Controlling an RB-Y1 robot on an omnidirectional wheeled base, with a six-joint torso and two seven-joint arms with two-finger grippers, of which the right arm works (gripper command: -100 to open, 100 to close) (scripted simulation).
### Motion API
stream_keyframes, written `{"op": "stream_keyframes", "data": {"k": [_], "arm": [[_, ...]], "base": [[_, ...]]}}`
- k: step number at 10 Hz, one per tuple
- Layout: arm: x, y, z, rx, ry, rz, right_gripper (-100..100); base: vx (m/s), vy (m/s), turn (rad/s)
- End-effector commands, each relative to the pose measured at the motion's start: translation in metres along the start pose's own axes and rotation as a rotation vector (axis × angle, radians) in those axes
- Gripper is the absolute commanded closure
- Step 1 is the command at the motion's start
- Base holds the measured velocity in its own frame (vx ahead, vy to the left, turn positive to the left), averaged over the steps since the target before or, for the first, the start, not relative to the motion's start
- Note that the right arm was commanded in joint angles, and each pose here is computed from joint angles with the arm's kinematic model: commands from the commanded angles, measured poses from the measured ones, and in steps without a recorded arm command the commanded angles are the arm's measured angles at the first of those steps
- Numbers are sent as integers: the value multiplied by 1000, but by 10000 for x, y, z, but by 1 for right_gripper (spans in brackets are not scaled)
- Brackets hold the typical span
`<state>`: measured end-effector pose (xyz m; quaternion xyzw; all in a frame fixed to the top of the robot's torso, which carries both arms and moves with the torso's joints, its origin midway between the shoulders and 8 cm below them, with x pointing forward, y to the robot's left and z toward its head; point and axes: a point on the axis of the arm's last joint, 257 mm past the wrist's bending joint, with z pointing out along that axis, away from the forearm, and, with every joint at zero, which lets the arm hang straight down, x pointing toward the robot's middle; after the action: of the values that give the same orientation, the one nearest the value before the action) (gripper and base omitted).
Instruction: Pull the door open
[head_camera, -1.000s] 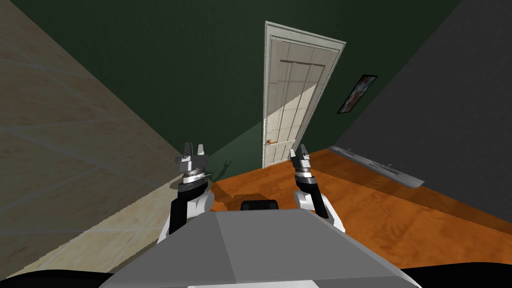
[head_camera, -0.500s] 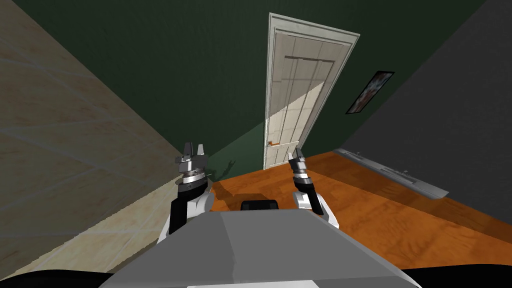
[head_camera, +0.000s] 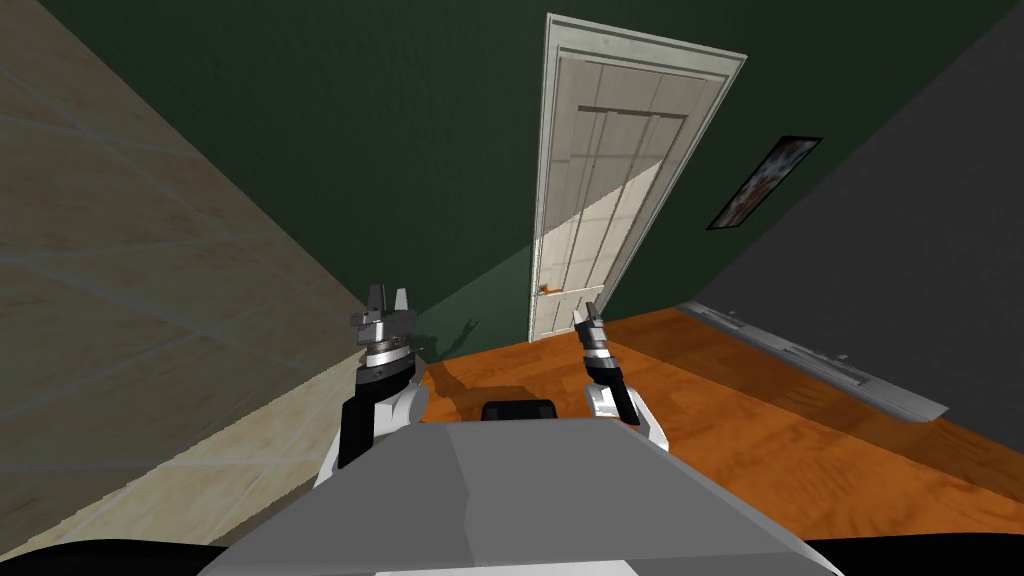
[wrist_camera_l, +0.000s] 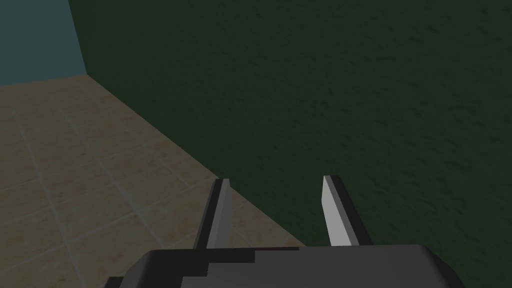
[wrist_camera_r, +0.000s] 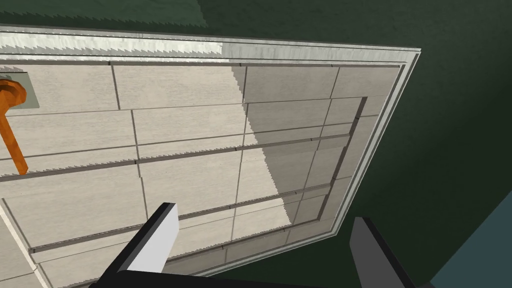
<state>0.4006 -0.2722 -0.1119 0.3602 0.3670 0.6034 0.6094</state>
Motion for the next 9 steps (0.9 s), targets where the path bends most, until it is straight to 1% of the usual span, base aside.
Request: {"op": "stream_keyframes", "data": {"k": [1, 2, 3, 4, 5, 7, 8, 9], "arm": [[-19, -100, -26, 17, 0, 2, -100], [-36, -214, -54, 34, 2, 4, -100], [-38, -227, -59, 37, 1, 4, -100], [-59, -351, -95, 57, 2, 7, -100], [-72, -412, -105, 63, 5, 9, -100], [-100, -562, -158, 89, 4, 10, -100], [-106, -597, -176, 98, 3, 10, -100], [-131, -713, -218, 117, 3, 12, -100]], "base": [[48, -30, 41], [61, -17, 68], [51, -18, 33], [44, -23, 73], [82, -40, 99], [59, -29, 52], [39, -23, 39], [47, -29, 74]]}}
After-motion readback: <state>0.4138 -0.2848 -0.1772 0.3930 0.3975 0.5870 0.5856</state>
